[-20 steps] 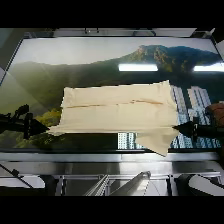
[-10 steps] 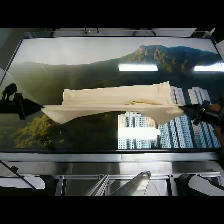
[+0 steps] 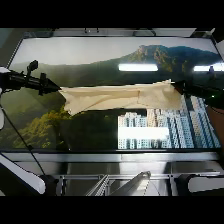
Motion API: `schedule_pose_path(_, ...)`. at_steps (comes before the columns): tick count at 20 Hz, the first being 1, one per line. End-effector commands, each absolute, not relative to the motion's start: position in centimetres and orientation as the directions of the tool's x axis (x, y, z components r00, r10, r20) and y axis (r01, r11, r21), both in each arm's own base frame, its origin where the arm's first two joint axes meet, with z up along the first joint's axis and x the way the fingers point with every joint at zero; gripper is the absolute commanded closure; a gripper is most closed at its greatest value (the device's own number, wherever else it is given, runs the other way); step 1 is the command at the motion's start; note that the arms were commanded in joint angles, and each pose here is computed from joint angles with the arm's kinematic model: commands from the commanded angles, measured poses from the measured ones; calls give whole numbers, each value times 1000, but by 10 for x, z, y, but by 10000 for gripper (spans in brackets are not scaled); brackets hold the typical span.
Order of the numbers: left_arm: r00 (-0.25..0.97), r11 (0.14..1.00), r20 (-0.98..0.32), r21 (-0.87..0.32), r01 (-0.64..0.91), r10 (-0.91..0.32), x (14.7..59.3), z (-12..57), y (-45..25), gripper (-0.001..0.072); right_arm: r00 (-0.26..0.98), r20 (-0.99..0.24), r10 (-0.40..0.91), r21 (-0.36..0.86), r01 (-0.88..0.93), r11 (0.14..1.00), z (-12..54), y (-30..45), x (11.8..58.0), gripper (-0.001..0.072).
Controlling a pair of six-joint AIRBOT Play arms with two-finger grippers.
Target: Fold the shirts.
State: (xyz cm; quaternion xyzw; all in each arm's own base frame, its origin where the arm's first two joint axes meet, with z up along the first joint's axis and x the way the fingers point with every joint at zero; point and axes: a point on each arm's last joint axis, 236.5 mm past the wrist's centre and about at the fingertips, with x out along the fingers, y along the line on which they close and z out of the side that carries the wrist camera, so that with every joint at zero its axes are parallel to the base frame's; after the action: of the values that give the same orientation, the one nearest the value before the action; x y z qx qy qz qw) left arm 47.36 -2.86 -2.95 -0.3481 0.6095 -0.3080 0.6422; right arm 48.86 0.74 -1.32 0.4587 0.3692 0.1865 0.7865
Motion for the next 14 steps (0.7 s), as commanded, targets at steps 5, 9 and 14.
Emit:
schedule_pose_path(5, 58, 683, -685, -729, -53, -727, 510, -73, -17, 543, 577, -498, 647, 828, 95, 552, -86, 19, 501, 693)
schedule_pose_path(9, 109, 640, -641, -767, -49, -759, 514, -50, -18, 412, 572, -451, 685, 846, 29, 533, -59, 21, 502, 475)
schedule_pose_path(14, 145, 484, -474, -874, 38, -868, 505, 22, -18, 416, 534, -498, 684, 804, -12, 594, -18, -18, 488, 256)
